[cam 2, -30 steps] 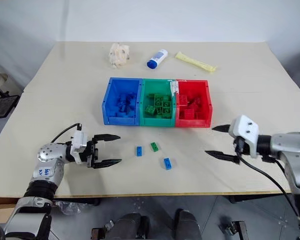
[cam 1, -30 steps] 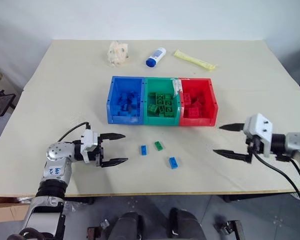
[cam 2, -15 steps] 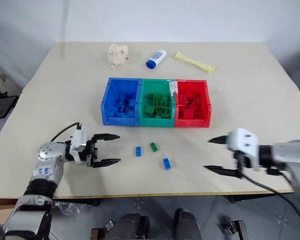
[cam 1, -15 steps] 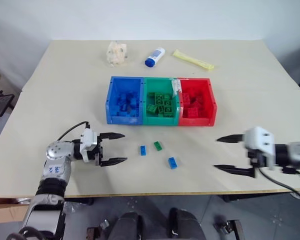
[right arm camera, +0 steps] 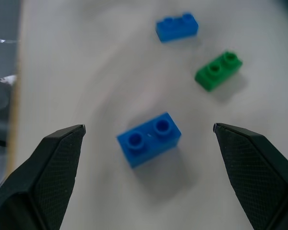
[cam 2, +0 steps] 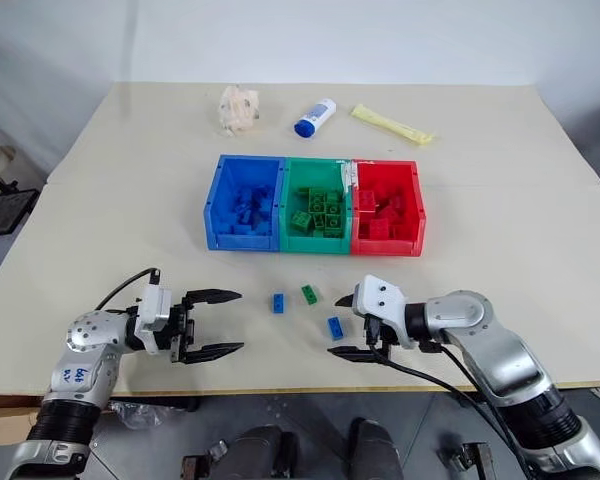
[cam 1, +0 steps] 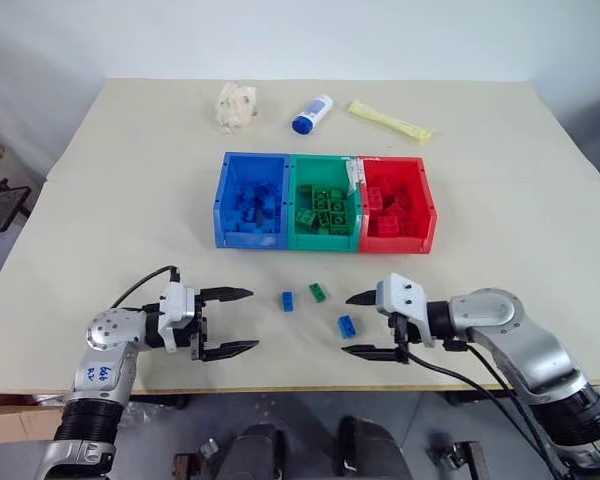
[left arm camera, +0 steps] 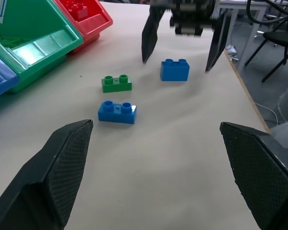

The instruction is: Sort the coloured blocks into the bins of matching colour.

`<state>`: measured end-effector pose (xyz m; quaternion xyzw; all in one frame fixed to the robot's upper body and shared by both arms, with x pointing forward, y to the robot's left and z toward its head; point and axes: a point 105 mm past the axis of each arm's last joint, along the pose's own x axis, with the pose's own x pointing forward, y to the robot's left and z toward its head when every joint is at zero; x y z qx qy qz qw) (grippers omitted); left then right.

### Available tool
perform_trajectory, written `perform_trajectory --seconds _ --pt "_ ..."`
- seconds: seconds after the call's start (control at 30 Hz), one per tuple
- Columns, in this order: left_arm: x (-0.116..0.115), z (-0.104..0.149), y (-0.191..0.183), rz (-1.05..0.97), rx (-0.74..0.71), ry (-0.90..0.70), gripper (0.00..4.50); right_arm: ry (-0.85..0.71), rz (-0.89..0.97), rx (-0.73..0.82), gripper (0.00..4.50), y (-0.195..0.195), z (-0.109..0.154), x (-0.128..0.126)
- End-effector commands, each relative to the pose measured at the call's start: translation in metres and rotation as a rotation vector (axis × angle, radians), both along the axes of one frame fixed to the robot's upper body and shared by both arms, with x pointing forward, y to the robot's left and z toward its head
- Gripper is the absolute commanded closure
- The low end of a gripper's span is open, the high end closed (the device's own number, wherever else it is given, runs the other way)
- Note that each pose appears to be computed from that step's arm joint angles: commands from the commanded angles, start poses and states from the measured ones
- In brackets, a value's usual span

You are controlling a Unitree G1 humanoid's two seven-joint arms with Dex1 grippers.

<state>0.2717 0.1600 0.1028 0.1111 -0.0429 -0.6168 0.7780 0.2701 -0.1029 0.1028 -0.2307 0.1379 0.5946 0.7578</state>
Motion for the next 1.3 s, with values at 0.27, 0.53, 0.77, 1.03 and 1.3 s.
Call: perform_trajectory --seconds 0.27,0.53,0.77,1.03,1.3 --pt "-0.002 0.008 0.0 0.009 -0.018 -0.032 0.0 -0.036 0.013 0.029 2.96 0.007 0.003 -0.002" --pt "0.003 0.009 -0.002 0.006 -0.022 -0.034 0.0 -0.099 0.041 0.083 2.97 0.014 0.031 0.001" --pt "0.009 0.01 -0.003 0.01 -0.026 -0.045 0.0 -0.288 0.048 0.219 2.97 0.035 0.079 0.029" --pt "0.012 0.013 -0.006 0.017 -0.035 -0.069 0.0 -0.402 0.074 0.271 2.97 0.067 0.107 0.066" --pt "0.015 0.018 -0.005 0.045 -0.036 -0.096 0.0 -0.537 -0.083 0.432 2.06 0.126 0.149 0.123"
